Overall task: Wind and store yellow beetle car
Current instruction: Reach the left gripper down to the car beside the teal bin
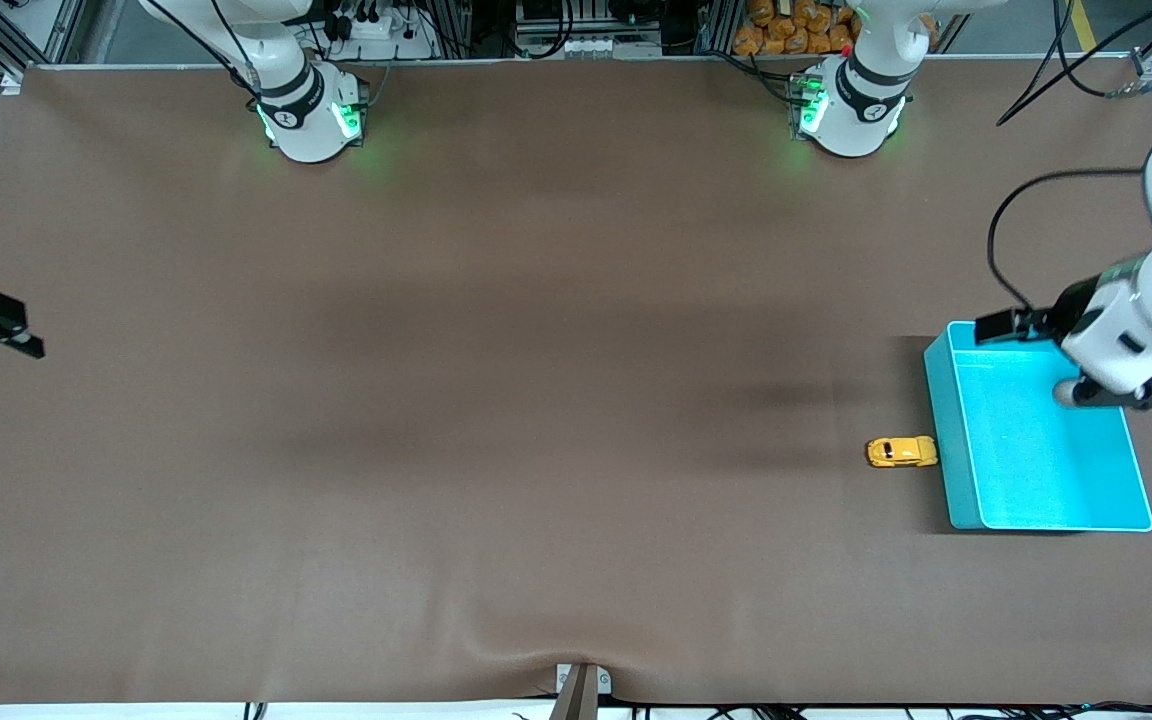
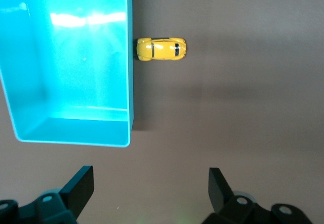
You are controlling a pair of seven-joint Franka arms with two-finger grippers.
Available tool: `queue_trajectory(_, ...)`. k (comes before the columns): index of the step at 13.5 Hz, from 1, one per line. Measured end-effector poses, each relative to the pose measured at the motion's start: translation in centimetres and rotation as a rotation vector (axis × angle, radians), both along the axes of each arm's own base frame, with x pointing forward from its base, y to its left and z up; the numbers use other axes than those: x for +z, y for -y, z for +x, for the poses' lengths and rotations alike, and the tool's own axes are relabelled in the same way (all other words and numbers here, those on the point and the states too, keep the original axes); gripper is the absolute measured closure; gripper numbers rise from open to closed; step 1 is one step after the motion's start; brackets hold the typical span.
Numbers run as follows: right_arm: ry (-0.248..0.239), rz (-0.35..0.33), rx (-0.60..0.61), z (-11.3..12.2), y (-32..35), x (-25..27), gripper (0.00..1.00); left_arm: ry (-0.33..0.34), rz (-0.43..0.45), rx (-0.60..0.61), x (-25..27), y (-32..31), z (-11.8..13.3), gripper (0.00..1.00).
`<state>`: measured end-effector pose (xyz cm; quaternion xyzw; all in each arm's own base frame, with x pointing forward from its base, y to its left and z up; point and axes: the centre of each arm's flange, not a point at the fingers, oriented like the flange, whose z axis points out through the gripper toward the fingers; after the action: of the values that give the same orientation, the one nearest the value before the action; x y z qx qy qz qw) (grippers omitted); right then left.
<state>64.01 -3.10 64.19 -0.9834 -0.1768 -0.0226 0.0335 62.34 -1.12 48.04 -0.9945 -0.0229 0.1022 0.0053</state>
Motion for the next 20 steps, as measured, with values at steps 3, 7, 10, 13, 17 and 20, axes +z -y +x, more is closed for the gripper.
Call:
queue_trajectory(3,-0.038,-0.087,-0.201,-1.9,-3.1,2.0,0.00,-0.038,0.014,0.107,-4.2,-2.5,1.3,0.00)
queue_trajectory(7,-0.036,-0.109,-0.291,-6.1,-5.3,5.4,0.00,-0.042,0.046,0.254,-8.9,-2.6,1.6,0.00)
queue_trajectory(10,-0.016,-0.080,-0.369,-8.7,-3.6,4.4,0.00,-0.022,0.075,0.395,-11.8,-2.3,0.8,0.00)
queue_trajectory(13,-0.009,-0.053,-0.413,-11.7,-2.6,3.7,0.00,0.036,0.093,0.556,-13.2,-2.6,0.5,0.00)
queue_trajectory(17,0.008,-0.042,-0.450,-12.7,-0.7,4.0,0.00,0.134,0.102,0.849,-16.7,-1.6,1.0,0.00)
queue_trajectory(20,0.016,-0.040,-0.452,-12.7,-0.7,4.3,0.00,0.166,0.104,1.043,-19.7,-0.4,1.9,0.00)
